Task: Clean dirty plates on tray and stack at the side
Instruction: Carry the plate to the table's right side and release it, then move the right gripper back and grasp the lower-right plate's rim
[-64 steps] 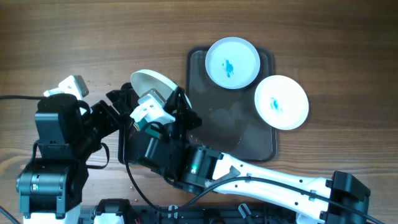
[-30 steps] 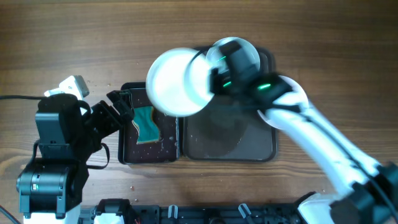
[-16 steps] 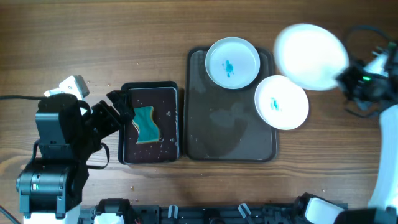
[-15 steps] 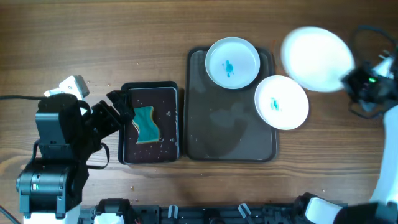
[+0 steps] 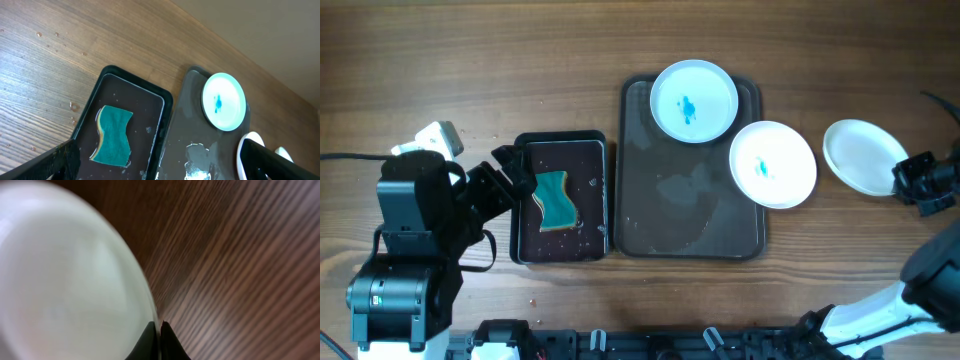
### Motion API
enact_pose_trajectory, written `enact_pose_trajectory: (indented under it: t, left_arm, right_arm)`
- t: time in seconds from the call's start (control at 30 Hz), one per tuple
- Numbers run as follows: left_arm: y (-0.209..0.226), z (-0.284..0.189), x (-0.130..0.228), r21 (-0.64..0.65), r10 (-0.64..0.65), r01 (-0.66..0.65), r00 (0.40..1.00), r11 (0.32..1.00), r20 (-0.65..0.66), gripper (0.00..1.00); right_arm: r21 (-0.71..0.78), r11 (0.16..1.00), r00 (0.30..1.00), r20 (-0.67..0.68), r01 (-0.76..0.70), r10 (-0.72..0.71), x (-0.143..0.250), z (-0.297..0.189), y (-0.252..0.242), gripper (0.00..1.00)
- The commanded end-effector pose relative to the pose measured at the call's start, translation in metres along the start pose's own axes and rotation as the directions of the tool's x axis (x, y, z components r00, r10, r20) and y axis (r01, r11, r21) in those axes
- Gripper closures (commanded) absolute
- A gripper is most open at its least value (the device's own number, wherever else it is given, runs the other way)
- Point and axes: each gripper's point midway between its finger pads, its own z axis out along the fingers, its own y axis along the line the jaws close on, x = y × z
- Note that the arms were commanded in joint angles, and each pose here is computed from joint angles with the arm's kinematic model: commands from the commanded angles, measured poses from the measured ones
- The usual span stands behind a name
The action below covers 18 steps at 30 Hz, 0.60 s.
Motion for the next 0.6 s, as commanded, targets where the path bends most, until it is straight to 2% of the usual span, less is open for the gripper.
enact_pose_trajectory:
  t: [0.0, 0.03, 0.17, 0.2, 0.3, 0.43, 0.57]
  left_arm:
    - [-0.006, -0.005, -0.003, 0.027, 0.005, -0.005, 1.000, 1.000, 0.009, 0.00]
    - [-0.006, -0.005, -0.003, 0.027, 0.005, -0.005, 1.000, 1.000, 0.009, 0.00]
    - [-0.006, -0.005, -0.003, 0.027, 0.005, -0.005, 1.000, 1.000, 0.009, 0.00]
    - [-0.006, -0.005, -0.003, 0.027, 0.005, -0.005, 1.000, 1.000, 0.009, 0.00]
    - [-0.006, -0.005, -0.003, 0.027, 0.005, -0.005, 1.000, 1.000, 0.009, 0.00]
    - [-0.006, -0.005, -0.003, 0.027, 0.005, -0.005, 1.000, 1.000, 0.009, 0.00]
    - [-0.006, -0.005, -0.003, 0.027, 0.005, -0.005, 1.000, 1.000, 0.009, 0.00]
  right_arm:
    - [0.004, 0.999, 0.999, 0.000, 0.051, -0.051, -0.001, 0.007, 0.001, 0.61]
    - [-0.029, 0.997, 0.998, -0.002, 0.069, -0.069, 0.000, 0.004, 0.007, 0.54]
    - [-0.181, 0.967, 0.984, 0.028, 0.178, -0.176, 0.008, -0.026, 0.035, 0.49]
    - [-0.250, 0.925, 0.959, 0.077, 0.285, -0.275, 0.016, -0.046, 0.053, 0.48]
    - [-0.327, 0.827, 0.889, 0.154, 0.457, -0.431, 0.036, -0.072, 0.080, 0.47]
    - [-0.320, 0.711, 0.778, 0.209, 0.627, -0.592, 0.064, -0.080, 0.109, 0.48]
    - [-0.183, 0.649, 0.674, 0.211, 0.739, -0.708, 0.080, -0.052, 0.126, 0.48]
